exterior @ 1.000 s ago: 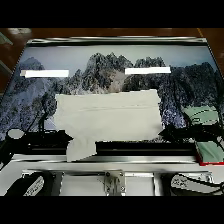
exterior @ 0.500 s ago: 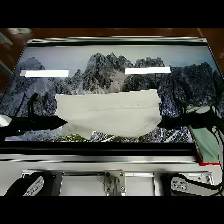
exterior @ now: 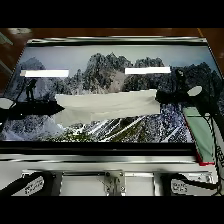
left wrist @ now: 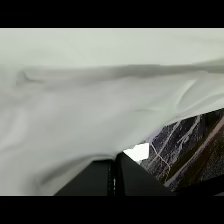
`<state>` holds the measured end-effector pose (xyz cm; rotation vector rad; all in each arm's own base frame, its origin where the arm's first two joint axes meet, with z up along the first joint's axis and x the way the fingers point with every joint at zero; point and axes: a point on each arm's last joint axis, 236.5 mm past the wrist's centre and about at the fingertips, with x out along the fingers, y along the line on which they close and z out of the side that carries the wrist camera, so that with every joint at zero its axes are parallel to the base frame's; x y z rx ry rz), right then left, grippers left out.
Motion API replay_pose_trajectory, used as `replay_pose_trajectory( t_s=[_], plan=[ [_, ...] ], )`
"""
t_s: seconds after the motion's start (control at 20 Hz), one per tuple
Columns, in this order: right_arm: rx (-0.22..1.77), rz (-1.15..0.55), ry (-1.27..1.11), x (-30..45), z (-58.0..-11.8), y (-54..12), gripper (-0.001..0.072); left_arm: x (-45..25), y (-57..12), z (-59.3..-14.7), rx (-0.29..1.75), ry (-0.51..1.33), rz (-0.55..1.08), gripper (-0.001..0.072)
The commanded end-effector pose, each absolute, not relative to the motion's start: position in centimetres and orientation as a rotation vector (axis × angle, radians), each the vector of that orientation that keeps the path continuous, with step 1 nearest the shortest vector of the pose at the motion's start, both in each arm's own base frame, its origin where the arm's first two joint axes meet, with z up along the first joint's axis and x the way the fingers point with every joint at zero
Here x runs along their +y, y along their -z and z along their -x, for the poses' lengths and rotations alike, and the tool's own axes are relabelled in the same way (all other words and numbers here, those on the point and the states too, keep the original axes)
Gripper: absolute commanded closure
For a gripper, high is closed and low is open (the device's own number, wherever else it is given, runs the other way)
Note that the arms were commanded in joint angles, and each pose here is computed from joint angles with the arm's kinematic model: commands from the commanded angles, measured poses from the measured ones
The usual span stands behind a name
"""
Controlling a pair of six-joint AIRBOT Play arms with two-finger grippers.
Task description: Fold the shirts.
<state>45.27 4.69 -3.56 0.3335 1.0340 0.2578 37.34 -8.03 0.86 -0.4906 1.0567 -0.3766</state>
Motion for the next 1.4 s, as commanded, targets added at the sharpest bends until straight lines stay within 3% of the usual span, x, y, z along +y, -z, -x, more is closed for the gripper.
replay_pose_trajectory(
  t_s=[0.0,0.55,0.6,0.65,0.7,0.75,0.8,0.9,1.05,1.35],
  plan=[
    [1.006,-0.342,-0.200,4.2,-47.3,4.8,0.0647,-7.1,0.6,-40.9,1.065,0.369,0.473,0.0661],
    [1.044,-0.430,-0.102,3.2,-48.6,10.7,0.0634,-5.0,6.1,-45.3,1.133,0.320,0.591,0.0659],
    [1.045,-0.432,-0.102,3.2,-48.6,10.8,0.0562,-5.3,6.2,-45.4,1.133,0.325,0.624,0.0634],
    [1.042,-0.431,-0.103,3.2,-48.6,10.6,0.0372,-5.6,6.1,-45.7,1.124,0.329,0.651,0.0516],
    [1.030,-0.419,-0.104,2.9,-48.7,10.0,0.0223,-5.7,5.8,-45.9,1.116,0.332,0.660,0.0339],
    [1.010,-0.398,-0.107,2.4,-48.9,9.1,0.0177,-5.7,5.3,-46.0,1.112,0.342,0.656,0.0222],
    [0.986,-0.378,-0.096,1.3,-49.0,8.1,0.0176,-5.8,4.8,-46.2,1.109,0.356,0.652,0.0213],
    [0.958,-0.400,-0.049,-1.2,-49.0,6.7,0.0070,-6.0,3.3,-46.4,1.108,0.399,0.647,0.0214],
    [1.032,-0.654,-0.021,-2.4,-47.5,8.3,0.0069,-7.1,0.9,-45.9,1.125,0.484,0.631,0.0214],
    [1.094,-0.846,-0.130,3.1,-47.9,11.8,0.0072,-7.4,-3.2,-45.9,1.062,0.532,0.583,0.0217]
  ],
)
